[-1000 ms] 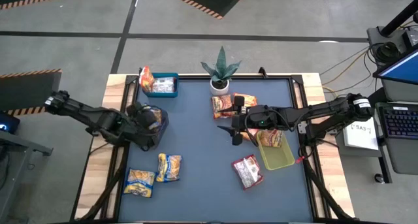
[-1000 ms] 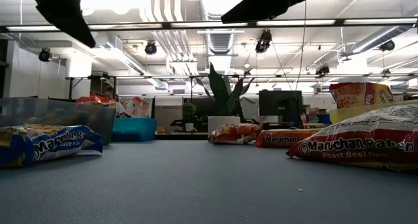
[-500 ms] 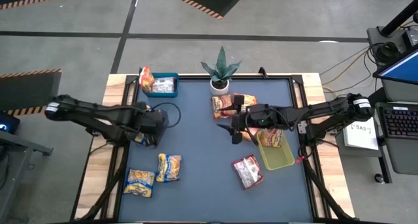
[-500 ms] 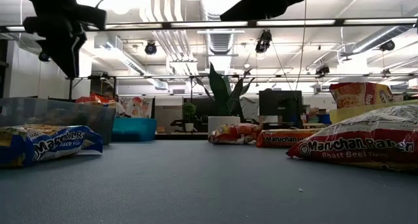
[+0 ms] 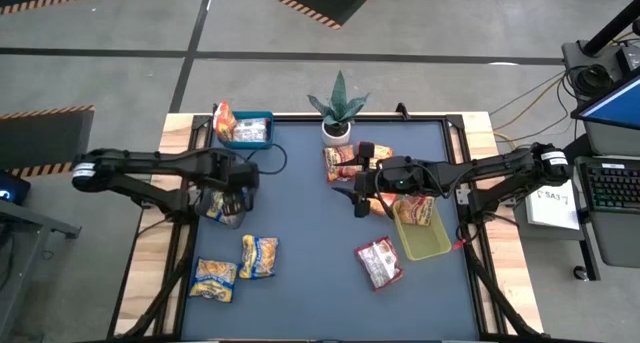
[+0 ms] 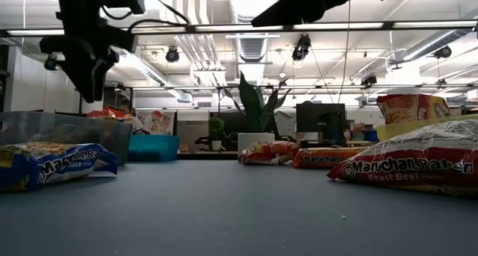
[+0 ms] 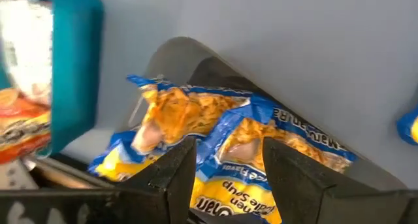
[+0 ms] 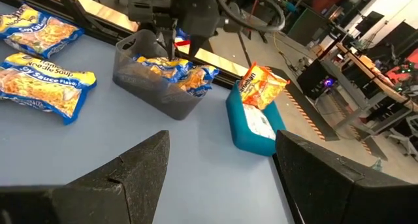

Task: Sort Maruchan noodles
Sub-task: Put the blue noodle pack into the black bin

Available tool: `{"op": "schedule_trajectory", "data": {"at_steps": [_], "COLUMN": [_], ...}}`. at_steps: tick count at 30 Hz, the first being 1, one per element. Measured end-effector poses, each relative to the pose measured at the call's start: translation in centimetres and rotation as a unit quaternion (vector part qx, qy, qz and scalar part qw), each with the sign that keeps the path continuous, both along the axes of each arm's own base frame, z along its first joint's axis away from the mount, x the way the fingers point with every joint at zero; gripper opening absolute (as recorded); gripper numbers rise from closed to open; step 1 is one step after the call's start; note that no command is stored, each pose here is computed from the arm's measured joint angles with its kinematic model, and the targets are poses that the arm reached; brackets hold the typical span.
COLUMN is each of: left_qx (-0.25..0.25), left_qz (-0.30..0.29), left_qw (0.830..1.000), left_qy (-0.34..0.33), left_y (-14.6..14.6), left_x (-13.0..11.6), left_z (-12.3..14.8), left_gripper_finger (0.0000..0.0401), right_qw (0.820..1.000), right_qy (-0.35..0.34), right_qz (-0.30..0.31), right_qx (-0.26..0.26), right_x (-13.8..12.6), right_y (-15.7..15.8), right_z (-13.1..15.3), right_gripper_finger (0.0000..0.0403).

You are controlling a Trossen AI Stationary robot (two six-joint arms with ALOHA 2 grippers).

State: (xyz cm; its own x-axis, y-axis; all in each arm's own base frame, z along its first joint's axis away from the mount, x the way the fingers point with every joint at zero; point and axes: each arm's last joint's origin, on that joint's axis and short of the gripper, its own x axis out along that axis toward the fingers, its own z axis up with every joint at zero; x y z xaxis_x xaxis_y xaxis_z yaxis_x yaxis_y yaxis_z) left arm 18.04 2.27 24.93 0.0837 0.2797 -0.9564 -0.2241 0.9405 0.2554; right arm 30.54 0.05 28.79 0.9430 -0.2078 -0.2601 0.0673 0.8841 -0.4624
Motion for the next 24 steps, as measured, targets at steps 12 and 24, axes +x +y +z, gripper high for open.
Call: {"op": "schedule_trajectory", "data": {"at_steps": [12, 24], "left_qx": [-0.042, -0.075], "left_qz": [0.003, 0.000], "left_qw": [0.999, 0.994], "left_qy": [0.031, 0.079], "left_y": [1.8, 2.0], "left_x": [0.6, 1.8], "left_z": [-2.3, -4.3], "left_gripper_finger": [0.0127, 0.0127], "right_qw": [1.000, 1.000], "right_qy": [0.000, 0.000], "right_qz": [-0.002, 0.000], "right_qx": [0.000, 0.001], "right_x": [0.0, 0.0], "right_y": [-0.1, -0.1], "right_z": [0.0, 0.0], "right_gripper_finger": [0.0270, 0.0270]}}
